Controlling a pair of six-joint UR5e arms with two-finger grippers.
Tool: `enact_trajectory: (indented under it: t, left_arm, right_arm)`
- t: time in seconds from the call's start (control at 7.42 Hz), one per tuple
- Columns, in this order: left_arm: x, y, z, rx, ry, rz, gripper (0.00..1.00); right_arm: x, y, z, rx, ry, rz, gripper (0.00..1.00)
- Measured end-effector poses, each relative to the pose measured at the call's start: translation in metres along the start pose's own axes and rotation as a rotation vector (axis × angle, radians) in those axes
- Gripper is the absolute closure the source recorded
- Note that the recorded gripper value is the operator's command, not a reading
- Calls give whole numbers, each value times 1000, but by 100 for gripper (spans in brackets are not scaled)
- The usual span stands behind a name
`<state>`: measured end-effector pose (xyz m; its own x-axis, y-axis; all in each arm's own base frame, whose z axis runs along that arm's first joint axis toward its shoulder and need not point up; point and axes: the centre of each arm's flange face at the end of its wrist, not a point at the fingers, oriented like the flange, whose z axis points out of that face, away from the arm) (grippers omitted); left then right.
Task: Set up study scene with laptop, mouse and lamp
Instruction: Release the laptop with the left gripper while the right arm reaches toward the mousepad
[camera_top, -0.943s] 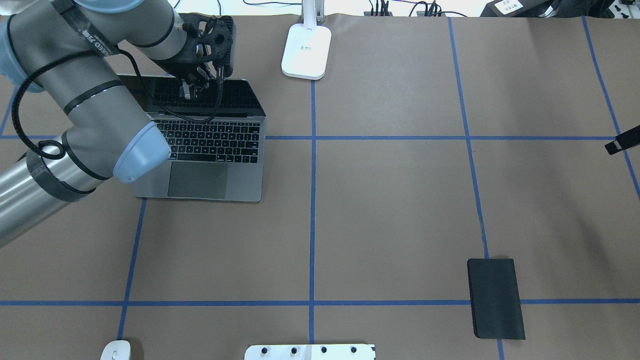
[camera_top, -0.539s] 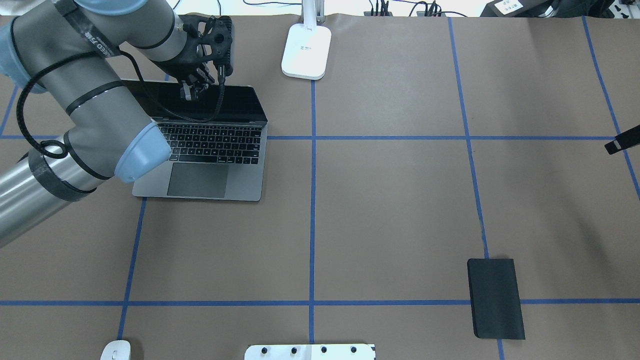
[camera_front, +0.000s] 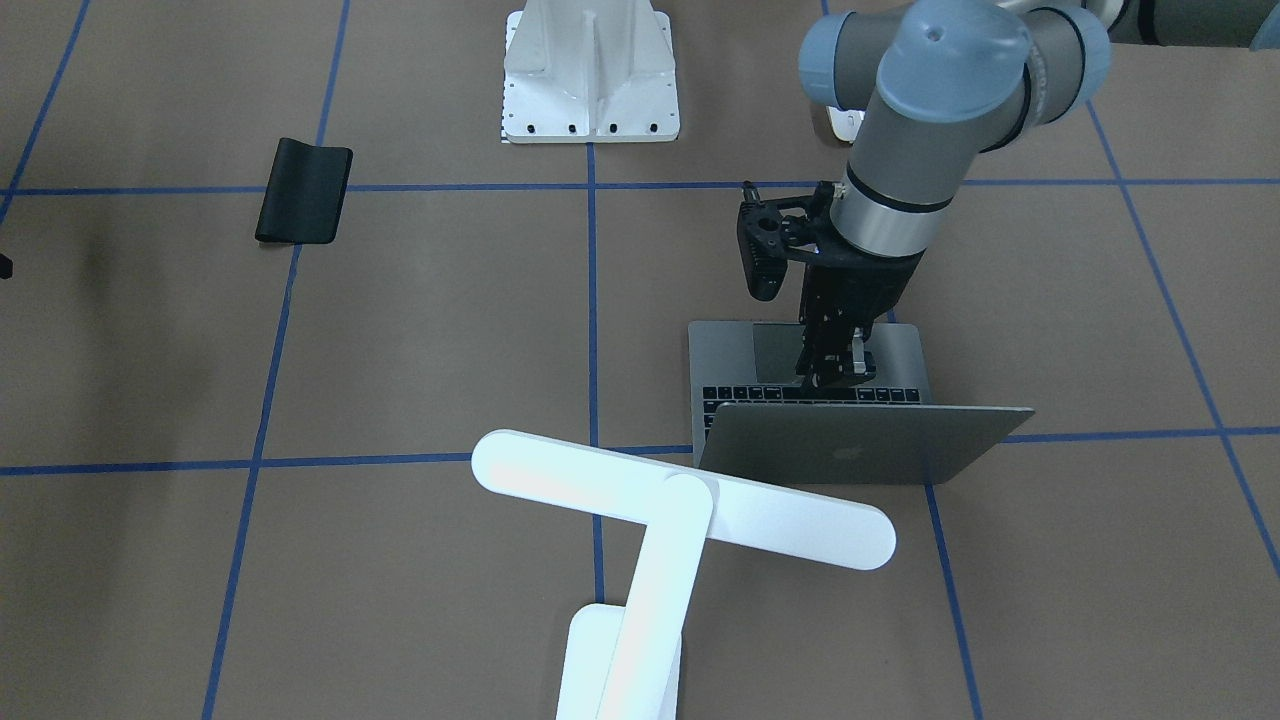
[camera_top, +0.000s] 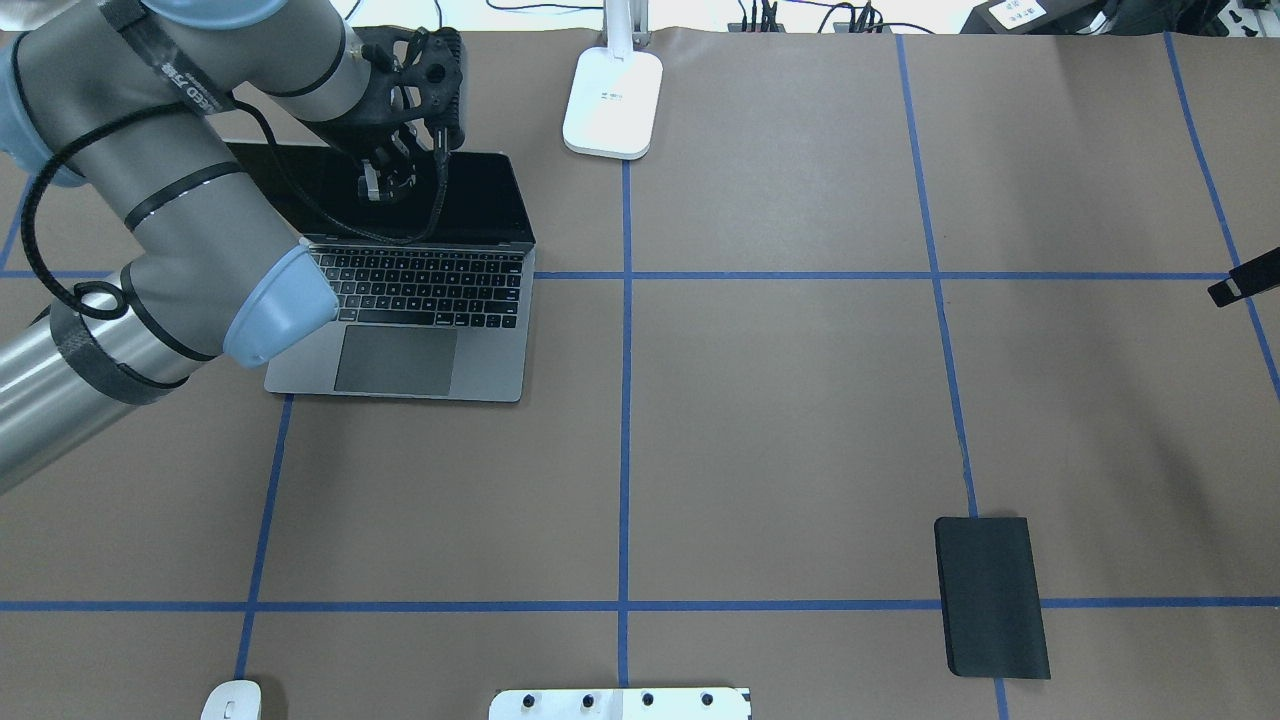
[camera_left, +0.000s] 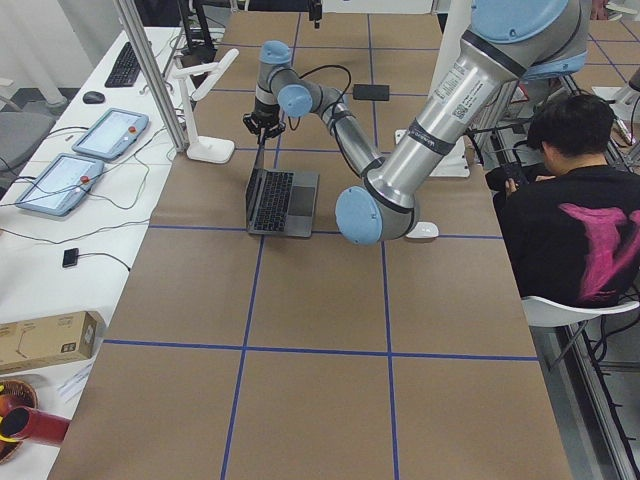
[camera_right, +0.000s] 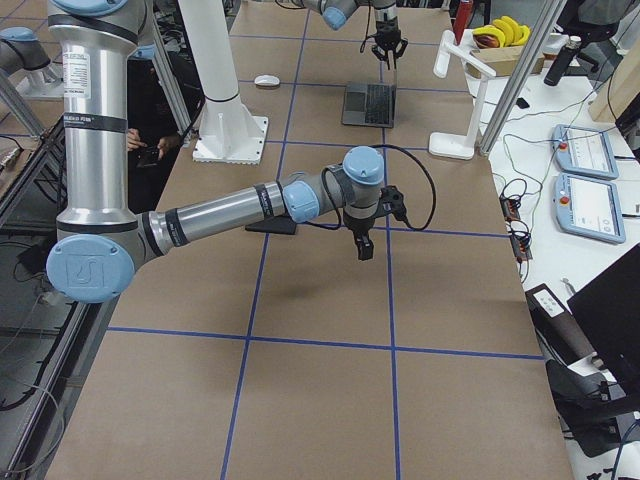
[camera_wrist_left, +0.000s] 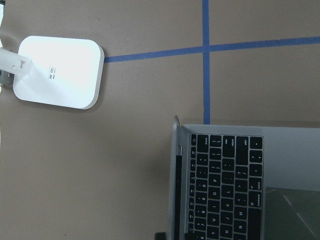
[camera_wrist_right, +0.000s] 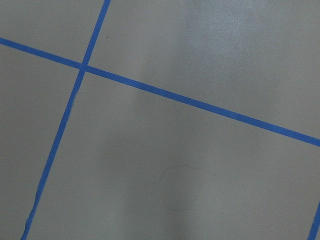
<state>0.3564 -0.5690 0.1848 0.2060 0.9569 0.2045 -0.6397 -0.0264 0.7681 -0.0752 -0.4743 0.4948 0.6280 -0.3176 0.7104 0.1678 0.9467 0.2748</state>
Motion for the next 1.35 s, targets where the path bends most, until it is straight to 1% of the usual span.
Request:
enact_trajectory:
  t: [0.13,0.27,0.4,0.54,0.67,0.81,0.94,1.08,1.21,1.35]
  left_arm:
    - [-3,3,-12,10,-15,-2,15]
    - [-2,10,-20,13,-22,-6,3]
    - [6,23,-25,14,-23,-23,1]
    - [25,46,-31,21,-6,-79,0]
    - [49,75,-34,23,32,-176,0]
    - [76,109,-38,10,70,-315,0]
    - [100,141,-41,-19,96,-478,0]
    - [121,168,-42,-55,116,-647,0]
    - [137,188,-43,-88,132,-826,0]
    - [152,203,-46,-111,145,-1027,0]
  right_arm:
    - [-3,-4,-3,7,-1,-7,0]
    - [-8,-9,-4,13,-3,-16,0]
    - [-12,-14,-2,11,-7,-21,1]
    - [-16,-13,4,-5,-21,-20,1]
    - [-26,-11,13,-30,-49,-30,1]
    - [-43,-9,26,-59,-82,-55,5]
    - [-64,-3,37,-90,-105,-73,7]
    - [-86,5,48,-122,-122,-64,6]
    - [-104,10,52,-143,-131,-31,4]
    - [-121,15,56,-163,-138,2,3]
